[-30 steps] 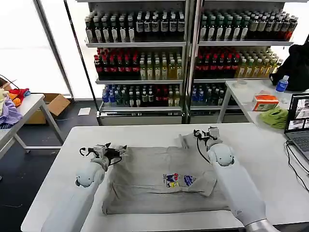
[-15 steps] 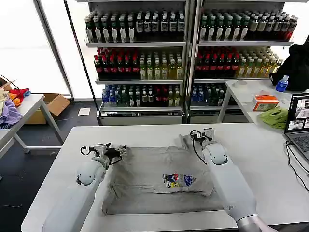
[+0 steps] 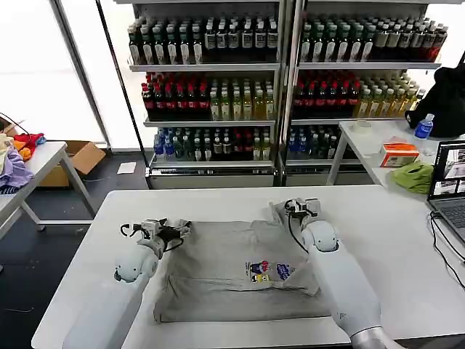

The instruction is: Fold and organize the clothes.

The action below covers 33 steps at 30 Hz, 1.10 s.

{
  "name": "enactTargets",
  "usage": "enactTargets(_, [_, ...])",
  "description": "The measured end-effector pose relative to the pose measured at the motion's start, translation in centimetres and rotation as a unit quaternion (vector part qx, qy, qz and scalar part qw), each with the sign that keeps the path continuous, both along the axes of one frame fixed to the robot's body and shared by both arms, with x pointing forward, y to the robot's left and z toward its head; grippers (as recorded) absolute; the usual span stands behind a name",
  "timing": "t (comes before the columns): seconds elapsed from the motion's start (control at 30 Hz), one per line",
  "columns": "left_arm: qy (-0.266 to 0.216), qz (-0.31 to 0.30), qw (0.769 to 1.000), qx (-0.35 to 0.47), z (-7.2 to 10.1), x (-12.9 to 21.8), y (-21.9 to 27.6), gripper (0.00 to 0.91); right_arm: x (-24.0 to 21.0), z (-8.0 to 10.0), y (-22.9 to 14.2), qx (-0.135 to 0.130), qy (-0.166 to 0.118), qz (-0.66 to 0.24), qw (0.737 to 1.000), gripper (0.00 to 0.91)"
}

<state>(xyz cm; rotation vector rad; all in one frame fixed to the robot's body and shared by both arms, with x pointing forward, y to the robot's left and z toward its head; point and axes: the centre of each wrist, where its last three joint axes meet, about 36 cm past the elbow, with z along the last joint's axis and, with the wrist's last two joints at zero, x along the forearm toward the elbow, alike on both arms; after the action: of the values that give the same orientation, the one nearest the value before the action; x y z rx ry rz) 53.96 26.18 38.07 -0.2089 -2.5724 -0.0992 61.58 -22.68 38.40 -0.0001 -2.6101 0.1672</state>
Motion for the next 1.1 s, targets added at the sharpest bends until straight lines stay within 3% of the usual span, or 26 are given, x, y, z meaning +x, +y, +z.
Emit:
enactTargets(0.03, [0.001, 0.000, 1.000, -0.001, 0.0, -0.1, 0.0, 0.453, -0.1, -0.1, 0.0, 0.000, 0.001, 0.000, 1.000, 0.071])
enactTargets(0.07, [0.001, -0.001, 1.000, -0.001, -0.1, -0.1, -0.1, 0.171, -0.2, -0.3, 0.1, 0.000, 0.001, 0.000, 1.000, 0.000])
enactTargets(0.1, [0.002, -0.002, 1.000, -0.003, -0.1, -0.2, -0.2, 0.030, -0.3, -0.3, 0.0, 0.000, 0.001, 0.000, 1.000, 0.000])
enactTargets(0.13, [0.002, -0.003, 1.000, -0.004, -0.2, -0.3, -0.3, 0.010, -0.5, -0.4, 0.1, 0.000, 0.001, 0.000, 1.000, 0.000])
enactTargets(0.7, [0.005, -0.011, 1.000, -0.008, -1.2, -1.2, -1.4, 0.010, -2.8, -1.3, -0.4, 0.003, 0.007, -0.014, 1.000, 0.000])
enactTargets(1.1, [-0.018, -0.009, 1.000, -0.019, -0.6, -1.4, -2.0, 0.010, -3.9, 0.8, -0.8, 0.017, -0.019, -0.024, 0.999, 0.000])
